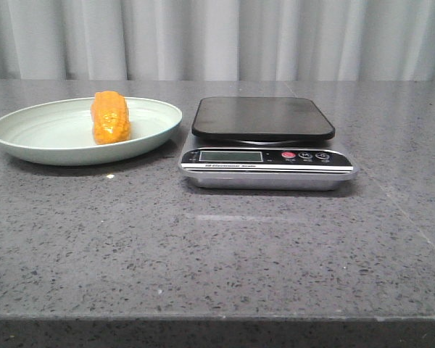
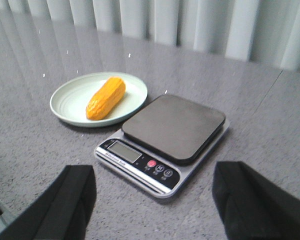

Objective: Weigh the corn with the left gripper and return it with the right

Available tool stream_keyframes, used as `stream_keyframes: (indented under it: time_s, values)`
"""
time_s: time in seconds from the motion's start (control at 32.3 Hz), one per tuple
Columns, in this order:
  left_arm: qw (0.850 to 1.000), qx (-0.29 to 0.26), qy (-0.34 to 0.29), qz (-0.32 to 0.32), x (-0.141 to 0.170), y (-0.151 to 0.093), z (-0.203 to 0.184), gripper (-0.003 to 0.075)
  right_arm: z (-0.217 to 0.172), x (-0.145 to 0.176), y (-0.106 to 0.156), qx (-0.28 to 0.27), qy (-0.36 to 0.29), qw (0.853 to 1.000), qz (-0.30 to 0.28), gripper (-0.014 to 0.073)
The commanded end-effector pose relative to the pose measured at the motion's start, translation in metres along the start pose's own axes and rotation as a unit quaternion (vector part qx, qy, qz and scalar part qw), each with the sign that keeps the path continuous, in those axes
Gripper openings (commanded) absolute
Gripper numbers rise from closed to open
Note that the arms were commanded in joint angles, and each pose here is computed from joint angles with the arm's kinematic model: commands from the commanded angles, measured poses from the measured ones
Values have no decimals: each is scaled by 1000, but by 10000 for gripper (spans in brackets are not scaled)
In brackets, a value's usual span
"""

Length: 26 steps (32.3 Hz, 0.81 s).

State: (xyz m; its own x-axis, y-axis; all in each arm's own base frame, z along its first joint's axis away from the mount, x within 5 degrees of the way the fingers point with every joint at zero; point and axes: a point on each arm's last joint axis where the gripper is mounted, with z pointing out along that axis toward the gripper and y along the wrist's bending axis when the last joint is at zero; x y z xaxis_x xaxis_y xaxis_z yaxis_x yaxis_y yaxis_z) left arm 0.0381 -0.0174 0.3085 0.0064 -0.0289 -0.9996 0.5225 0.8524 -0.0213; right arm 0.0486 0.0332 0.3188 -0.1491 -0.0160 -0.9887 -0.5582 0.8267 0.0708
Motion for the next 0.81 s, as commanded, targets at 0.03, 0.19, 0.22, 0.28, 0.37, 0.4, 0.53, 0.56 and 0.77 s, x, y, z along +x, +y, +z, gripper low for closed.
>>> stream_keyframes:
  time_s: [0.03,0.19,0.22,0.28,0.37,0.4,0.53,0.56,0.77]
  values:
    - [999,14,-43,2,-15,-2,-1,127,-20,-3,-2,6,-109,993,-33,567]
    - [999,14,-43,2,-15,-2,-1,127,-24,1,-2,7,-150,988,-48,321]
    - [999,14,-43,2,-15,-2,-1,127,-22,2,-2,7,-148,988,-48,238]
    - [999,14,-43,2,-15,-2,-1,127,-21,4,-2,7,-147,988,-48,142]
    - [999,14,-43,2,-15,-2,-1,127,-21,5,-2,7,-142,989,-48,163]
    - [999,14,-43,2,-15,-2,-1,127,-21,6,-2,7,-139,989,-48,163]
    - [999,14,-43,2,-15,-2,-1,127,-21,6,-2,8,-138,989,-48,163]
    - [999,14,-43,2,-15,-2,-1,127,-21,6,-2,8,-138,989,-48,163]
    - [999,14,-43,2,-15,-2,-1,127,-21,6,-2,8,-138,989,-48,163]
